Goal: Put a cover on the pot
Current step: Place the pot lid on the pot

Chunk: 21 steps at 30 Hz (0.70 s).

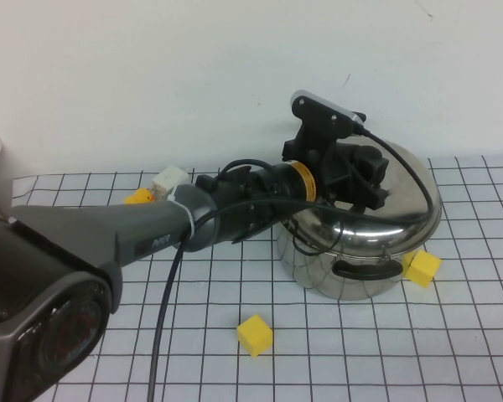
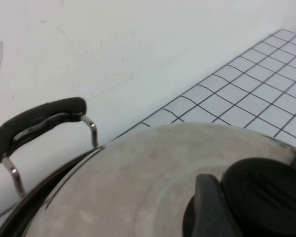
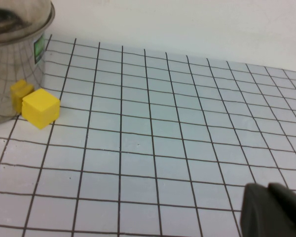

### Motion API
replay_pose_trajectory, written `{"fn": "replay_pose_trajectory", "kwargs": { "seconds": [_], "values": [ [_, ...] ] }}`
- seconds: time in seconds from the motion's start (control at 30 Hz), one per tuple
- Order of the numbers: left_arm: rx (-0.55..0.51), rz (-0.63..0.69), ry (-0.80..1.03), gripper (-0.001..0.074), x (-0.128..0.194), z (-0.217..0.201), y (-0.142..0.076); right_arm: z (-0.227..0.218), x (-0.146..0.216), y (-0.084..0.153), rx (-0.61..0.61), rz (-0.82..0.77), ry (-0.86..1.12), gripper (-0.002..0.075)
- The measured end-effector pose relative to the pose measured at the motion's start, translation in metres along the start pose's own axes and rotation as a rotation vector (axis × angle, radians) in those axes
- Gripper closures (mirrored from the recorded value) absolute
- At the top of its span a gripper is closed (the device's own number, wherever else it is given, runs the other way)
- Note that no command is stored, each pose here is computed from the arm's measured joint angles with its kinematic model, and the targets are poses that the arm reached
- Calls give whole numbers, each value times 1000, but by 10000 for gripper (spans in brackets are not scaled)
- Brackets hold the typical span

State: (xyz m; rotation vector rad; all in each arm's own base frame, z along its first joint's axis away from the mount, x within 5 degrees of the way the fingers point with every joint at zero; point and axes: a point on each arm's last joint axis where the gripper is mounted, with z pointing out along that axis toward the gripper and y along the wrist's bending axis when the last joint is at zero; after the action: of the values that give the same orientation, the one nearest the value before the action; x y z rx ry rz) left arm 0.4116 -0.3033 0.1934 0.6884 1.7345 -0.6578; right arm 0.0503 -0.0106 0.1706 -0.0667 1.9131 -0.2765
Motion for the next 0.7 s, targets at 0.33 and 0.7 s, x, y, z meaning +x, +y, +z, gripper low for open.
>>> {"fn": "replay_pose_trajectory", "kwargs": {
  "seconds": [0.33, 0.7],
  "values": [
    [-23, -44, 1, 400, 1, 0, 2, 0, 0, 0, 0, 0, 0, 717],
    [-84, -73, 19, 401, 3, -4, 24, 0, 0, 0, 0, 0, 0, 717]
  ]
}}
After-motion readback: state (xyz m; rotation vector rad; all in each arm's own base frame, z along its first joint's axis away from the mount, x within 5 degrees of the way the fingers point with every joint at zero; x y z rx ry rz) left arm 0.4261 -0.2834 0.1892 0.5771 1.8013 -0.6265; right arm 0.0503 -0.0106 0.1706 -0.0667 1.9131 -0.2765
